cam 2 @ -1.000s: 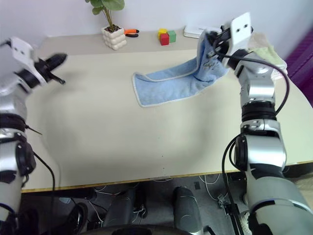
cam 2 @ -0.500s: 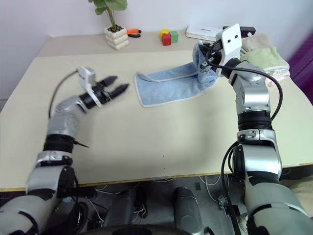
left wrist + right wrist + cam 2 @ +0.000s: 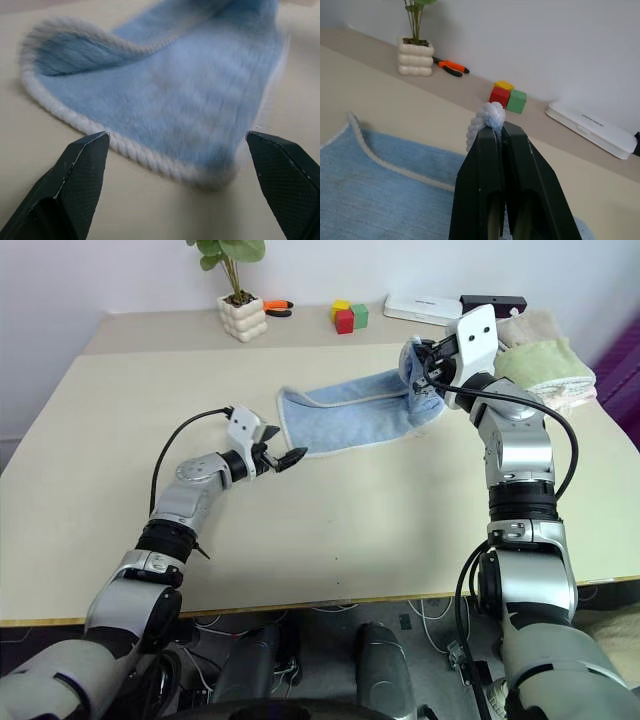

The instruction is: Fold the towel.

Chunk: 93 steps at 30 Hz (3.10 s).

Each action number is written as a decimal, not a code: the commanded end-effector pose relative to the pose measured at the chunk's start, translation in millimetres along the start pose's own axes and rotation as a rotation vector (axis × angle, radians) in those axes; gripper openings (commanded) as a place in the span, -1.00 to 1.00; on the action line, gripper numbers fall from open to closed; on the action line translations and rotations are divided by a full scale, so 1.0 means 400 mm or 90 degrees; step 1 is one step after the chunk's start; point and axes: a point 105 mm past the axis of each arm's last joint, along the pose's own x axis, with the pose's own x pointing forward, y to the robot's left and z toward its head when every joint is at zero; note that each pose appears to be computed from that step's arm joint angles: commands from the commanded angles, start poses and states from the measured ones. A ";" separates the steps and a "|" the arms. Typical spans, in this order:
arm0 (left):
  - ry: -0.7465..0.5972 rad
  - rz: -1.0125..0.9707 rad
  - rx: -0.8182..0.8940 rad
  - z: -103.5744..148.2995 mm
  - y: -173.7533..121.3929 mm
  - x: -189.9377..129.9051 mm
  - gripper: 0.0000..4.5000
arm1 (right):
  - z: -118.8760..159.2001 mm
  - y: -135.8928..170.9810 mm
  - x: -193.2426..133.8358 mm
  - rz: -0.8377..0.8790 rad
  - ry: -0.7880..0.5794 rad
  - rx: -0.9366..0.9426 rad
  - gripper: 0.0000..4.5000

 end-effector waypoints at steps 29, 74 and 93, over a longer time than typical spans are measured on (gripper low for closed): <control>0.155 -0.241 -0.052 -0.062 -0.070 -0.043 -0.97 | 0.059 -0.025 -0.038 -0.046 -0.036 -0.018 -1.00; 0.010 -0.083 0.076 0.080 0.133 -0.385 0.99 | 0.022 0.039 -0.001 0.016 -0.020 -0.013 -1.00; 0.029 -0.179 -0.019 -0.015 0.124 -0.245 0.63 | 0.028 0.018 -0.020 -0.002 -0.012 -0.022 -1.00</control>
